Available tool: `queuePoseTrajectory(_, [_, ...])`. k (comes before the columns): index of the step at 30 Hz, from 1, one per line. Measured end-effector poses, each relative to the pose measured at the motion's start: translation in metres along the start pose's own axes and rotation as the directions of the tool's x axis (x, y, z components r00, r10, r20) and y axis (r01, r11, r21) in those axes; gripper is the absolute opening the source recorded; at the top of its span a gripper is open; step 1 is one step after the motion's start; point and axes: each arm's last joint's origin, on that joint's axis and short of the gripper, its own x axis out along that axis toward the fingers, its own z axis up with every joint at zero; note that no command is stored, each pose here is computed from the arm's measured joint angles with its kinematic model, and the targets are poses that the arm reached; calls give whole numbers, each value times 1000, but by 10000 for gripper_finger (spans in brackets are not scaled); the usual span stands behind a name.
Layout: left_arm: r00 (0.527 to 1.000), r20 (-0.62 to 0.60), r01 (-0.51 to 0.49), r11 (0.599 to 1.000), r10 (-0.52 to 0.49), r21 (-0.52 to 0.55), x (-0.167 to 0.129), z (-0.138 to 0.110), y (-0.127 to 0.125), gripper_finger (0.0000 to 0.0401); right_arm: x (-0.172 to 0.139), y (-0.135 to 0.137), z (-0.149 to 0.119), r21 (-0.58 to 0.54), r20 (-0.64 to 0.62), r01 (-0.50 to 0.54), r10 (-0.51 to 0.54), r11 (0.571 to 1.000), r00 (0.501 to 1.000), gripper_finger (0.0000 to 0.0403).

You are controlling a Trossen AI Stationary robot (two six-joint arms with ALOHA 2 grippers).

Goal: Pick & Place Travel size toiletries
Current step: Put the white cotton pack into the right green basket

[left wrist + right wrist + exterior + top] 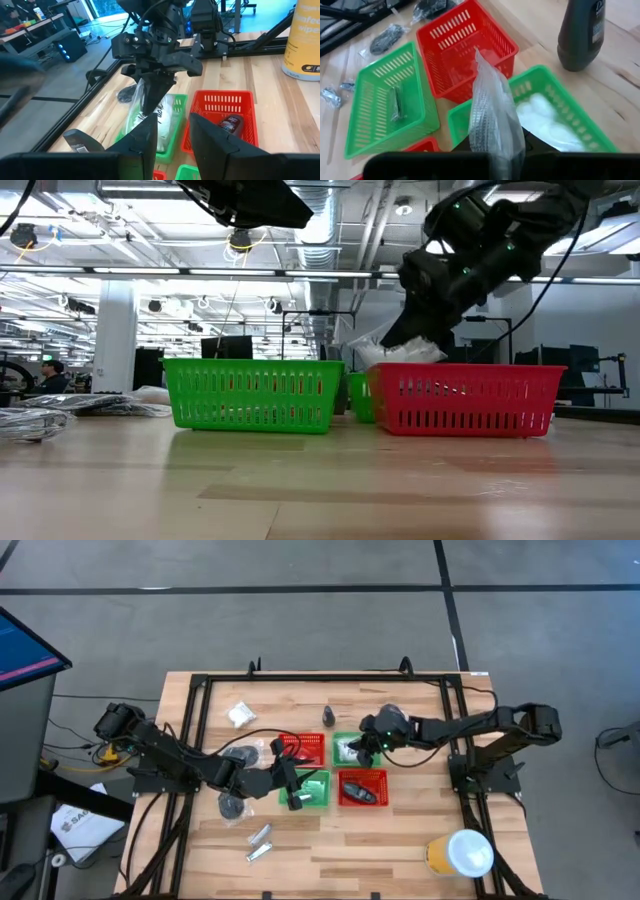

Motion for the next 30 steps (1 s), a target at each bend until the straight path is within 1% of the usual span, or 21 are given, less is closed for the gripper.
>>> queuePoseTrajectory(6, [1000, 0, 5, 1000, -5, 0, 0, 0, 0, 104, 0, -1, -3, 5, 7, -4, 4, 1000, 1000, 3])
queuePoseTrajectory(14, [1000, 0, 6, 1000, -6, -1, 0, 0, 0, 104, 1, 5, -8, -22, -18, -13, 13, 1000, 1000, 37])
queuePoseTrajectory(17, [1000, 0, 7, 1000, -7, -1, 0, 0, 0, 104, 5, 5, -13, -28, -46, -9, 7, 1000, 999, 45])
queuePoseTrajectory(19, [1000, 0, 6, 1000, -6, -8, 0, 0, 0, 104, 9, 6, -13, -33, -35, -17, 16, 999, 999, 49])
queuePoseTrajectory(22, [1000, 1, 6, 1000, -6, -11, 0, 0, 0, 104, 15, 3, -19, -34, -70, -3, 1, 999, 998, 58])
queuePoseTrajectory(26, [1000, 0, 6, 1000, -6, -11, 0, 0, 0, 104, 19, 2, -21, -35, -78, 2, -5, 999, 997, 82])
queuePoseTrajectory(30, [1000, 0, 6, 1000, -6, -10, 0, 0, 0, 104, 17, 3, -20, -44, -68, -4, 1, 999, 998, 125])
